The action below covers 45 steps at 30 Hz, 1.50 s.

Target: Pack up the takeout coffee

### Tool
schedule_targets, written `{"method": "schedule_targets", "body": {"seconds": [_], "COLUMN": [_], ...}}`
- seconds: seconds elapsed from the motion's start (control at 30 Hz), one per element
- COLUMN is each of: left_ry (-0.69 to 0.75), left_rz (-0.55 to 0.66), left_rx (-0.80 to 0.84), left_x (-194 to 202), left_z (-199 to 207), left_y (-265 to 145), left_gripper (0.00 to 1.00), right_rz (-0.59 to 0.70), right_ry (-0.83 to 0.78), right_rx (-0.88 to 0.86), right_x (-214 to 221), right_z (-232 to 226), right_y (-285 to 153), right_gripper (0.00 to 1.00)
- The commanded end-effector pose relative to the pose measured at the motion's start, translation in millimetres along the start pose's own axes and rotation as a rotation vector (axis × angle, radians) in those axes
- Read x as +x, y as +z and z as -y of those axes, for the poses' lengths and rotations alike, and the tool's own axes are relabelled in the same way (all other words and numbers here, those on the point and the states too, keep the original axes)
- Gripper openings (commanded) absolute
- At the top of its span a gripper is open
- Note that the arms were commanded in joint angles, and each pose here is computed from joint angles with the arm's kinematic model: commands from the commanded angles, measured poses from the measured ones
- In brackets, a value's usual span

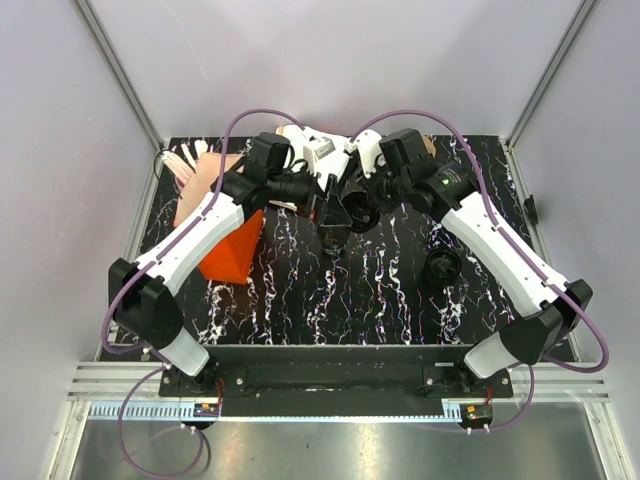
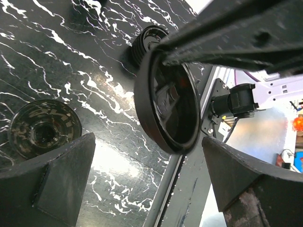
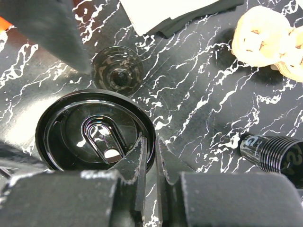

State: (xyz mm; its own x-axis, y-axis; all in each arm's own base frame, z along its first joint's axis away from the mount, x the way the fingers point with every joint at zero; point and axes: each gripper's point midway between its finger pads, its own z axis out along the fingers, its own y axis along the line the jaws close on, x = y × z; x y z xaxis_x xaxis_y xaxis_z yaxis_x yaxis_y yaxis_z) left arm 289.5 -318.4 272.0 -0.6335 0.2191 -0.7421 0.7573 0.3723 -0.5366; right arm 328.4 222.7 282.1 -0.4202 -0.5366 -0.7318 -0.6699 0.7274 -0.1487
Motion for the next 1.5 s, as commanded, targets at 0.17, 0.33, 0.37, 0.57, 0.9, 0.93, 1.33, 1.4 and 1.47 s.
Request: {"method": "schedule_targets", "body": {"seconds": [0.17,0.33,0.37,0.57,0.9,0.93,1.33,1.4,1.47], "left_ry": [0.021,0.013,0.010,0.009,0.008,0.010,0.008,0.012,0.010], "left_rz": [0.047,0.047,0.047,0.047,0.042,0.045,0.114,0.136,0.153], "left_rx": [0.103,0.136,0.136,0.150,0.151,0.147,0.049,-0.007,-0.055], "left_x": [-23.2,-23.2,-22.7,-21.8,-18.4,-19.0,-30.4,-33.5,-34.7], "left_z": [19.0,22.5,22.2,24.4,24.2,23.6,2.5,-10.2,-21.1], "left_y": [3.5,4.4,4.8,3.9,3.5,2.9,-27.6,-38.6,-51.1], "left_gripper": [0.98,0.88,0.85,0.61,0.24,0.21,0.16,0.17,0.17], "right_rz": [0.047,0.047,0.046,0.050,0.081,0.081,0.104,0.111,0.127], "right_ry": [-0.009,-0.013,-0.015,-0.021,-0.031,-0.031,-0.077,-0.071,-0.057], "right_rx": [-0.030,-0.042,-0.041,-0.044,-0.014,-0.014,0.107,0.119,0.129], "right_x": [-19.4,-21.9,-22.0,-26.9,-38.6,-38.6,-33.3,-30.9,-30.5], "right_z": [-16.4,-22.7,-23.4,-27.9,-23.6,-23.6,0.9,6.5,13.3], "right_y": [-7.9,-5.8,-4.9,-2.6,-10.1,-10.1,-35.3,-41.2,-48.5], "right_gripper": [0.06,0.06,0.06,0.06,0.05,0.05,0.65,0.68,0.70]}}
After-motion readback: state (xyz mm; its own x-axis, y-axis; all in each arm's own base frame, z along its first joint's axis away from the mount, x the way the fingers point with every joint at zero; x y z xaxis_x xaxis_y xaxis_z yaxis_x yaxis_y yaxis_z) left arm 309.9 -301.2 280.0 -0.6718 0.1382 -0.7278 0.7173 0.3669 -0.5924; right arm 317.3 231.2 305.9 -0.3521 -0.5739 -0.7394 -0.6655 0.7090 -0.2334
